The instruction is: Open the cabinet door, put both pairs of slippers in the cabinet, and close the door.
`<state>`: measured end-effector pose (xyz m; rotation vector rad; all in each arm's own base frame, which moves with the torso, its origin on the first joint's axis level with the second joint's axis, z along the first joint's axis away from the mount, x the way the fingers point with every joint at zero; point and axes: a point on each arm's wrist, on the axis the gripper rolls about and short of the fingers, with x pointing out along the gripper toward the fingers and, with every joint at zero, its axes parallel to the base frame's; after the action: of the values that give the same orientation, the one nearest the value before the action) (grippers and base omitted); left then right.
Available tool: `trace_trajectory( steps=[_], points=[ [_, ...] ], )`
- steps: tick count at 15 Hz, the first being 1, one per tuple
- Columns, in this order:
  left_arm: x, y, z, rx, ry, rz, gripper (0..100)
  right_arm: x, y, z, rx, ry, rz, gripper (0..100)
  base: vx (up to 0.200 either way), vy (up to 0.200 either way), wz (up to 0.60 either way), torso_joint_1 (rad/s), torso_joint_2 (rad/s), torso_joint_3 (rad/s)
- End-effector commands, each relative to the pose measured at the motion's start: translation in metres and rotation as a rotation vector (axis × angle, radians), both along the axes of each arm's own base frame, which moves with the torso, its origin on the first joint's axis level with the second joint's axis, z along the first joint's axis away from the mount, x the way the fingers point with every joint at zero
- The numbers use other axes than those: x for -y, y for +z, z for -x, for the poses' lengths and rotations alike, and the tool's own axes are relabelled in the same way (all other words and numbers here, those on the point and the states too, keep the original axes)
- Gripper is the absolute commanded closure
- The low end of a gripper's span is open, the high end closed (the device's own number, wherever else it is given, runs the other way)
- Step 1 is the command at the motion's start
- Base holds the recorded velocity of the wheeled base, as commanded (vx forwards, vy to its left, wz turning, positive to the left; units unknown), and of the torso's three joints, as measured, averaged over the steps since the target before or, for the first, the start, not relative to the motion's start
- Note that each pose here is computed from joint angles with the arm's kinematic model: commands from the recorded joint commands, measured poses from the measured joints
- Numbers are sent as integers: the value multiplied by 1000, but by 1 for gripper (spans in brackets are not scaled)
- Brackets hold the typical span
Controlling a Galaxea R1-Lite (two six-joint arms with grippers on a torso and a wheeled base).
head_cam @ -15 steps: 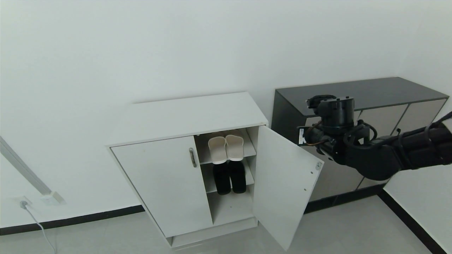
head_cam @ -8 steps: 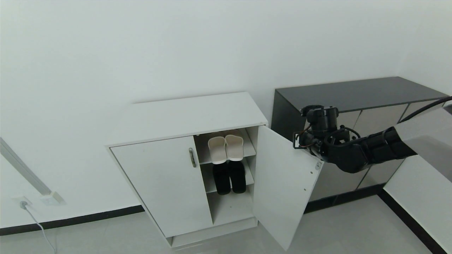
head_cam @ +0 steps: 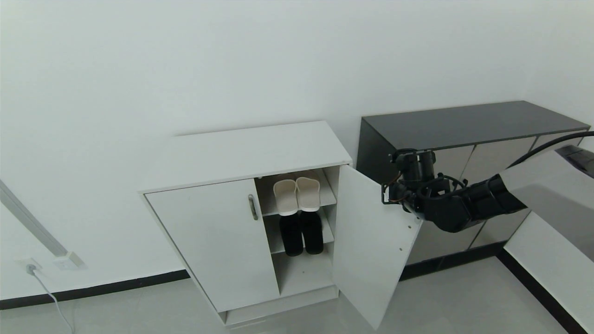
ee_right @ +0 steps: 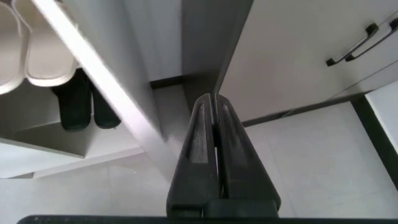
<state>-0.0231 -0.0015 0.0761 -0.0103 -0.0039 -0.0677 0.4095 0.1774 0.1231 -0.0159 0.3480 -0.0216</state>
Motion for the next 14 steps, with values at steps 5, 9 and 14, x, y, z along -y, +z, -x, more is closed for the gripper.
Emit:
trace_trajectory(
  steps=[5,9,14],
  points=[
    [0,0,0,-1,0,0,100,-38,11,32,-19,88,-51,100,0,0,0,0,0,0],
    [0,0,0,-1,0,0,100,-68,20,61,-12,179,-66,100,0,0,0,0,0,0],
    [0,0,0,-1,0,0,100,-65,36,87,-10,251,-81,100,0,0,0,0,0,0]
  ],
)
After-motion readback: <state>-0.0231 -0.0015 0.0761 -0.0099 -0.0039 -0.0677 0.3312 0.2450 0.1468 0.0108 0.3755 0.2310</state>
